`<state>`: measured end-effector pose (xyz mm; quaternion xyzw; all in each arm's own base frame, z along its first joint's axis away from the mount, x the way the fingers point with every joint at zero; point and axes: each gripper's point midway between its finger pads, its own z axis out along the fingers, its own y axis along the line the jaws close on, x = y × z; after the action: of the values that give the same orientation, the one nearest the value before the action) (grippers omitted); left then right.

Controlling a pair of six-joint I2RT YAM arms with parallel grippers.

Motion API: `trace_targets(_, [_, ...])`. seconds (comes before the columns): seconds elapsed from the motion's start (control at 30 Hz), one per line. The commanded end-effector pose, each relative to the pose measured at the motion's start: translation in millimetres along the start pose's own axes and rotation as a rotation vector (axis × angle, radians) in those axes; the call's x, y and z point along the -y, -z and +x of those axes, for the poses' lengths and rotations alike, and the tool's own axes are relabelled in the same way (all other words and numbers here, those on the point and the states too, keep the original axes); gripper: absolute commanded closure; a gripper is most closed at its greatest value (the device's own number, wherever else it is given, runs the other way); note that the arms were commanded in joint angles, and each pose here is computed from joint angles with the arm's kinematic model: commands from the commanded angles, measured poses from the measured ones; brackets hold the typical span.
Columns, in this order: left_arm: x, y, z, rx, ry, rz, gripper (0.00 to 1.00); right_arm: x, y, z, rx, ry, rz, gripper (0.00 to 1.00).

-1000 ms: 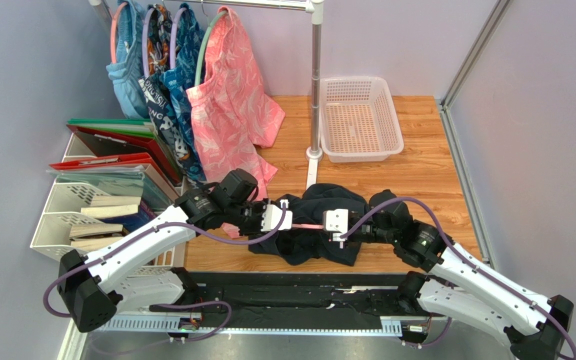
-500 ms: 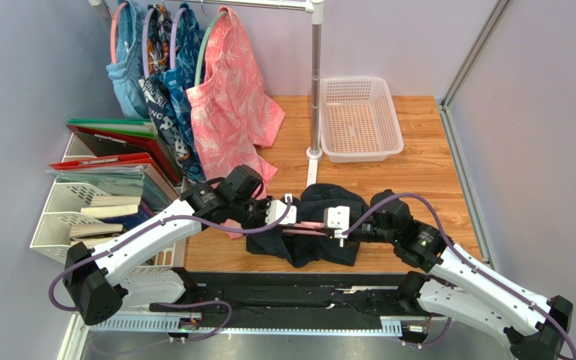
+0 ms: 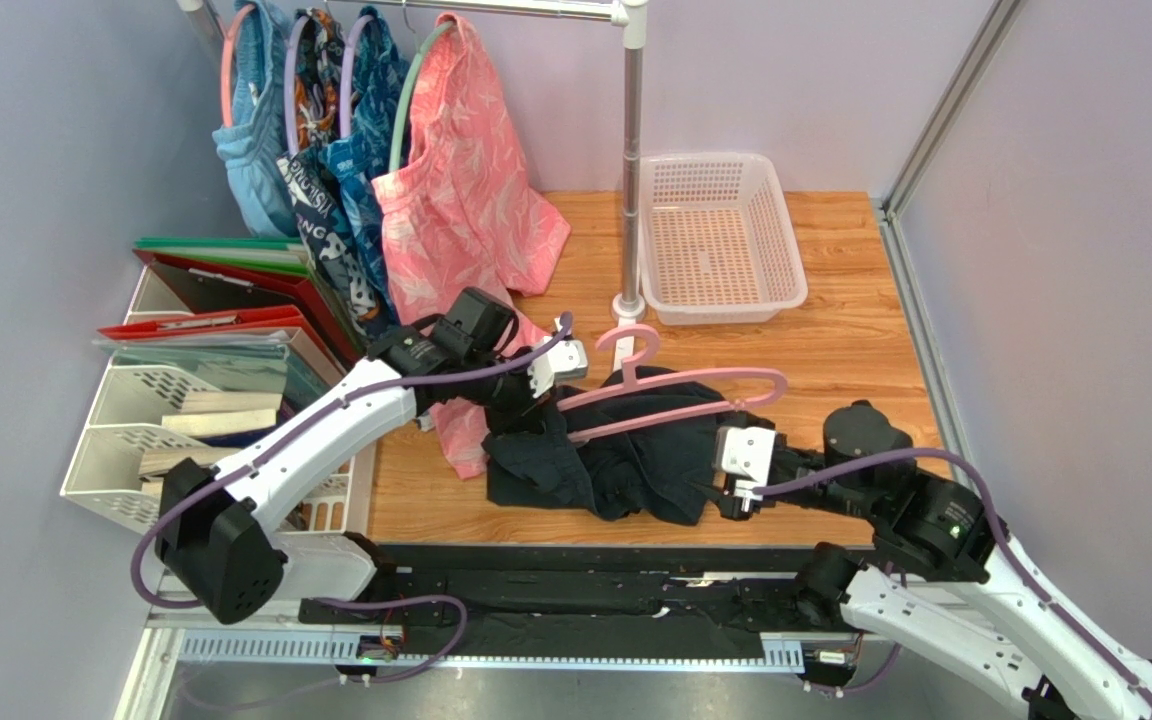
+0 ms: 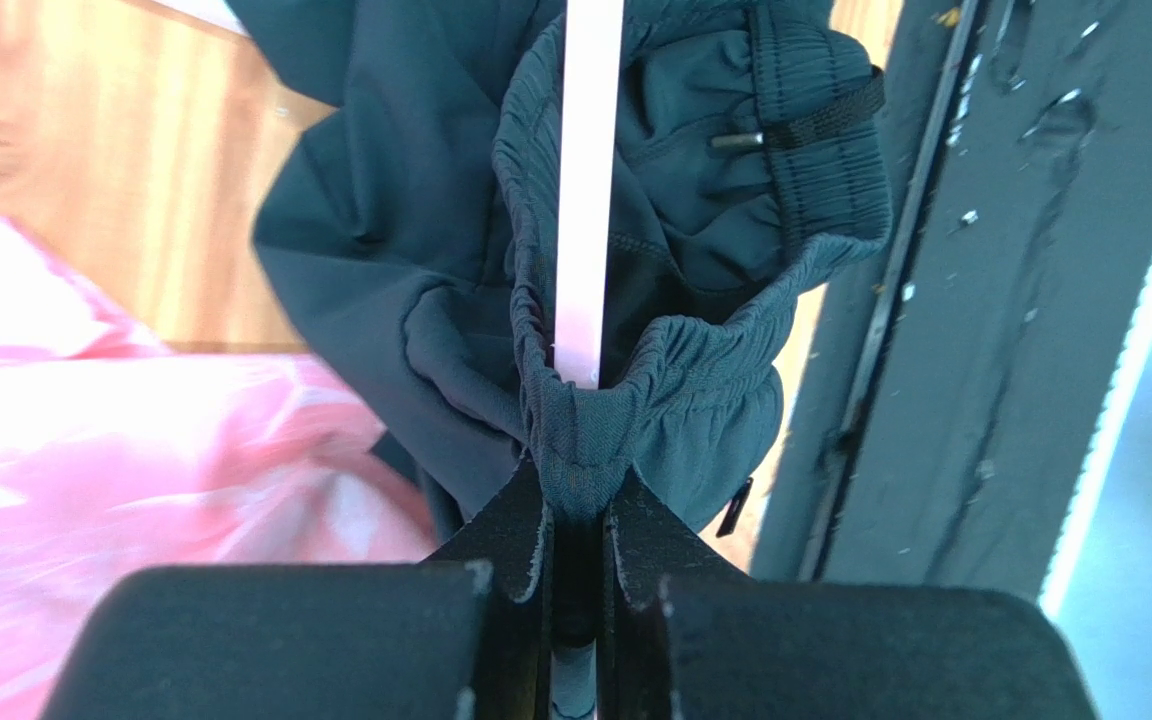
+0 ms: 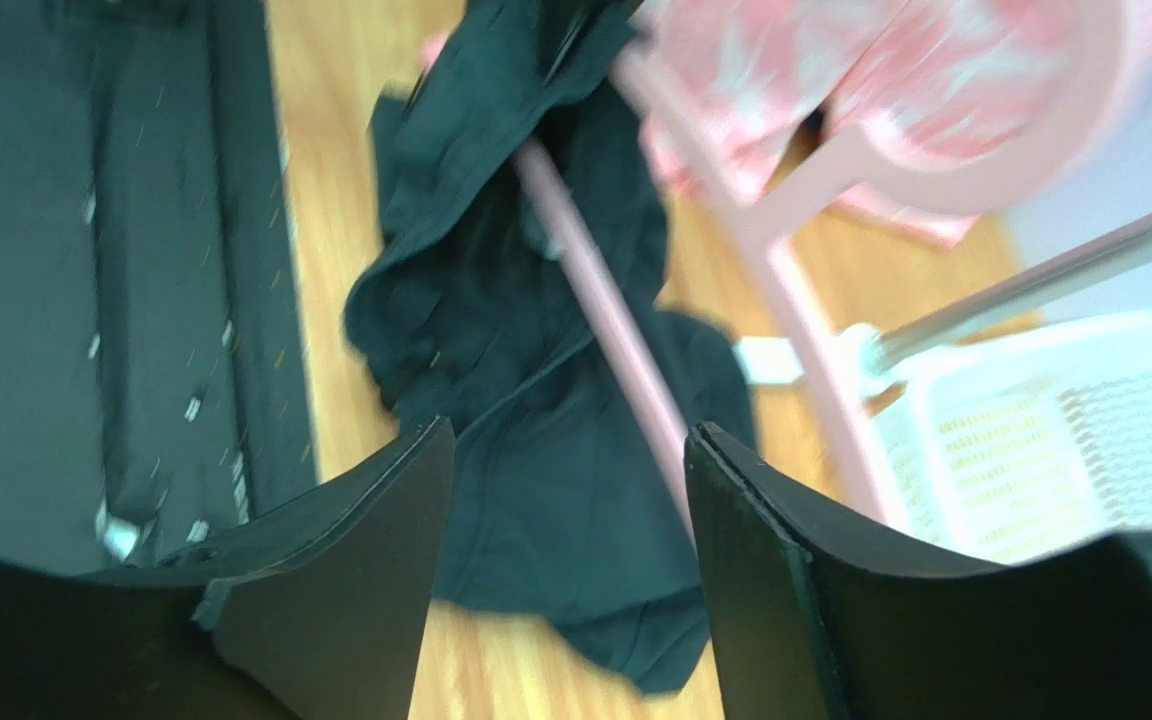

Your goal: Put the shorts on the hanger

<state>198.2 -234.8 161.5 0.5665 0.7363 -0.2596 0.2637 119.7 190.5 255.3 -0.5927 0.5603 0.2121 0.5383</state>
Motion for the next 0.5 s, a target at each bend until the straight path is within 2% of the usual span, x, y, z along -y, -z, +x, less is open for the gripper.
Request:
trace_targets(0.0, [-10.5,2.8,-30.5,0.091,0.119,0.02,1.0,-34.6,-1.6,59.7,-0.24,-0.015,-0.169,0.39])
trace_targets(0.13, [-29.3,2.4,-32.6,0.098,0.225,0.014,1.0,-27.4,-31.4,78.1,-0.267,0.006,-0.122,0.36])
trace_targets(0.2, [-32.4,4.2,-36.5,0.106,0.253,0.016,1.0,-26.9,-46.3,87.9,-0.271,0.033,-0.081,0.27])
trace_targets(0.3, [-35.1,3.9,-36.1,0.106,0.272,0.018,1.0,-31.8,-62.2,113.7,-0.326,0.087,-0.043,0.24])
trace_targets(0.47, [-36.4,4.5,-34.0,0.11,0.302,0.024,1.0,-11.6,-87.9,120.9,-0.319,0.105,0.107,0.25])
